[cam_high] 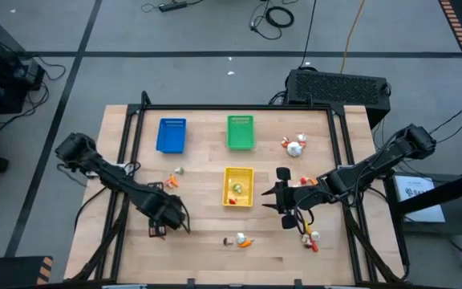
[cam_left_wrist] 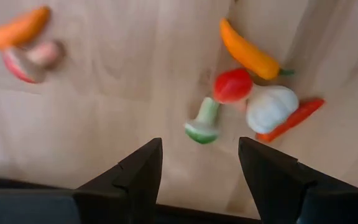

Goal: Sort produce into baskets
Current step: Put the green mushroom into the yellow bin

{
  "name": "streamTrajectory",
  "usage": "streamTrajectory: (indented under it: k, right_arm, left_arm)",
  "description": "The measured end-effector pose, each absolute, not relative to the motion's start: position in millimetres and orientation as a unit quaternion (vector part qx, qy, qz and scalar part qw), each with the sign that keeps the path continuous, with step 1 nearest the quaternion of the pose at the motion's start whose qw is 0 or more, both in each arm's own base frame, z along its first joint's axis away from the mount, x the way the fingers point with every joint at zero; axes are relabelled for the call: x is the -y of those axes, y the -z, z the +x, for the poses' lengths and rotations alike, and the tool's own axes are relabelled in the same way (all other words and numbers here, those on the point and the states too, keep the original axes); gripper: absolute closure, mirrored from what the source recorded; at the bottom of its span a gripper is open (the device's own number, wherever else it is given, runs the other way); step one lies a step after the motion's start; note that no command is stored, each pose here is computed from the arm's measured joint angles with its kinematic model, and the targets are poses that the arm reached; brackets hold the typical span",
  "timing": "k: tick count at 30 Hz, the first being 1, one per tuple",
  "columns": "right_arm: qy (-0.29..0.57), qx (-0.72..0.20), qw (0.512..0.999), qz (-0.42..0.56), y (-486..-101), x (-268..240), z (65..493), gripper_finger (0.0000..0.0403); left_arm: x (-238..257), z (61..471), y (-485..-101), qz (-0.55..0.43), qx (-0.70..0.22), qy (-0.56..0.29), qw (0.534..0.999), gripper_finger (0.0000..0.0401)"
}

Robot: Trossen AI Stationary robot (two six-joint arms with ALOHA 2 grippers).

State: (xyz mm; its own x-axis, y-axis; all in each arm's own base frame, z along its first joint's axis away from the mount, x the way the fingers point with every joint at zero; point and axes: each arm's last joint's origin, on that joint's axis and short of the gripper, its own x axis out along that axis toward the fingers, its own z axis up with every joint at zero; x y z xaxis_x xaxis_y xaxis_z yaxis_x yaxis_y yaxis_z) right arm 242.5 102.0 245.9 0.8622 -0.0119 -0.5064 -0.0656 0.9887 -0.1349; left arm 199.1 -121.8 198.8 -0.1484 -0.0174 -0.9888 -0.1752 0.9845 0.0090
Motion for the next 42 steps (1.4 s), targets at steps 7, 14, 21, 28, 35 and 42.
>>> streamTrajectory:
  k: [7,14,21,28,35,42]
  right_arm:
    - [-0.017,-0.249,0.965,-0.078,-248.3,-102.6,243.9,0.0261]
    - [-0.017,-0.247,0.966,-0.081,-248.8,-102.2,244.4,0.0261]
    - [-0.019,-0.247,0.965,-0.089,-248.6,-102.2,244.4,0.0261]
    - [-0.019,-0.247,0.965,-0.089,-248.6,-102.2,244.4,0.0261]
    - [-0.019,-0.247,0.965,-0.089,-248.6,-102.2,244.4,0.0261]
    - [-0.019,-0.247,0.965,-0.089,-248.6,-102.2,244.4,0.0261]
  left_arm:
    - [121.0,179.2,-178.3,-0.077,-0.737,-0.035,0.670,0.0183]
    - [119.4,173.5,-165.5,-0.068,-0.741,-0.027,0.668,0.0183]
    - [120.4,176.0,-159.3,-0.042,-0.744,-0.021,0.667,0.0183]
    - [126.3,184.6,-140.8,-0.019,-0.753,-0.002,0.658,0.0183]
    - [127.1,185.3,-136.1,-0.012,-0.765,0.001,0.644,0.0183]
    - [126.5,184.2,-137.1,-0.012,-0.766,0.001,0.643,0.0210]
